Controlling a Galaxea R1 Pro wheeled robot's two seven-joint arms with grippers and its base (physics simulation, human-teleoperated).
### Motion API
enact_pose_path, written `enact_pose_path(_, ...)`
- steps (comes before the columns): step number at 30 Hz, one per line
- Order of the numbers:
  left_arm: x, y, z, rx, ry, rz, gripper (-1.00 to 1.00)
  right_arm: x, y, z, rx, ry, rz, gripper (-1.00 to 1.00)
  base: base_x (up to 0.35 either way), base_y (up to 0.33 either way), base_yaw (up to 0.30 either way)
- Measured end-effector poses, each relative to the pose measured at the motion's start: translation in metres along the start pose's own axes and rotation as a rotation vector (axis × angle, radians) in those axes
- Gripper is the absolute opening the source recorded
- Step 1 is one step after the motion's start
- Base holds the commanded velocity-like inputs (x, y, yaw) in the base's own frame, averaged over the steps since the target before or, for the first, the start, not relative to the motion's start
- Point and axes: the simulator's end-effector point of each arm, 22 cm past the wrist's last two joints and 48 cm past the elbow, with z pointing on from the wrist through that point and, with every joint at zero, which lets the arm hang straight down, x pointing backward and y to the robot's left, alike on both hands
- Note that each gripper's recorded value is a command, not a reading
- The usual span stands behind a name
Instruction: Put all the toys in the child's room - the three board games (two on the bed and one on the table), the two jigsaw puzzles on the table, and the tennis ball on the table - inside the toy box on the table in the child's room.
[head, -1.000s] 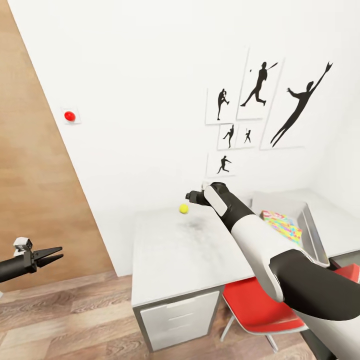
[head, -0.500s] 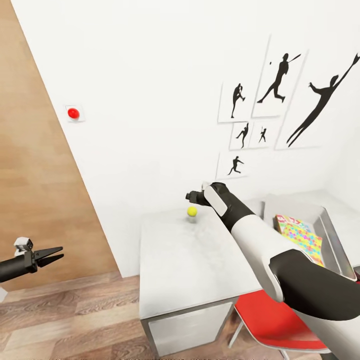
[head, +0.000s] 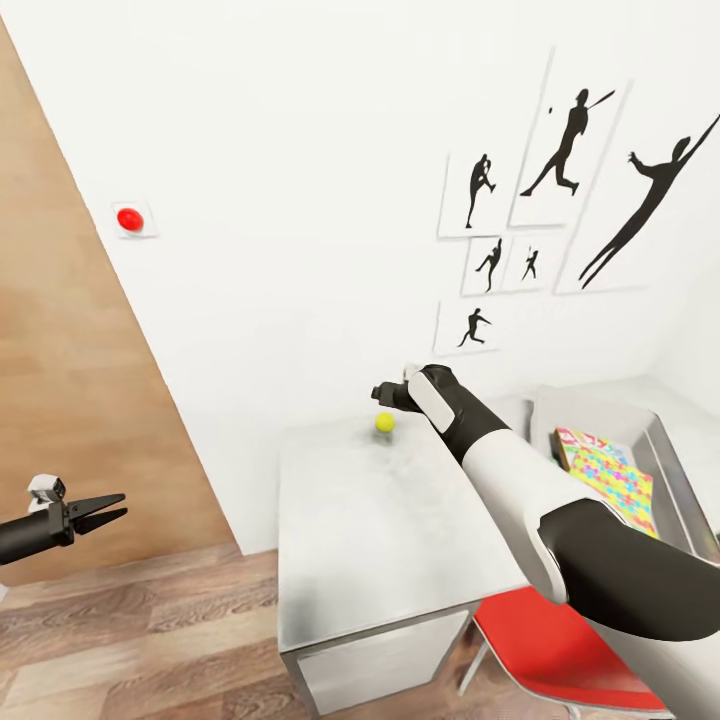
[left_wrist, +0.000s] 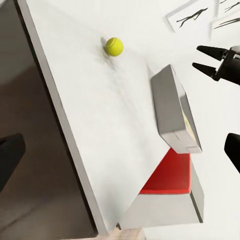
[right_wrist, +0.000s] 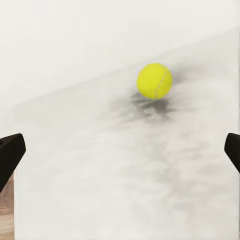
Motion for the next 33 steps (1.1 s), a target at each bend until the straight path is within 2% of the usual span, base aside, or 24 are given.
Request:
enact_pose_path(18, 0.0005, 0.0009, 0.0002, -0.001, 0.001, -0.002, 1.0, 0.001, -0.001, 0.0012, 0.003, 0.002, -0.001, 1.0, 0.042, 0.121, -0.022)
enact_pose_path(33, 0.0008, 0.0009, 0.0009, 0.0, 0.001, -0.002, 1.0, -0.0004, -0.0015, 0.0014, 0.005, -0.005, -0.003, 1.0, 0.041, 0.018, -0.004)
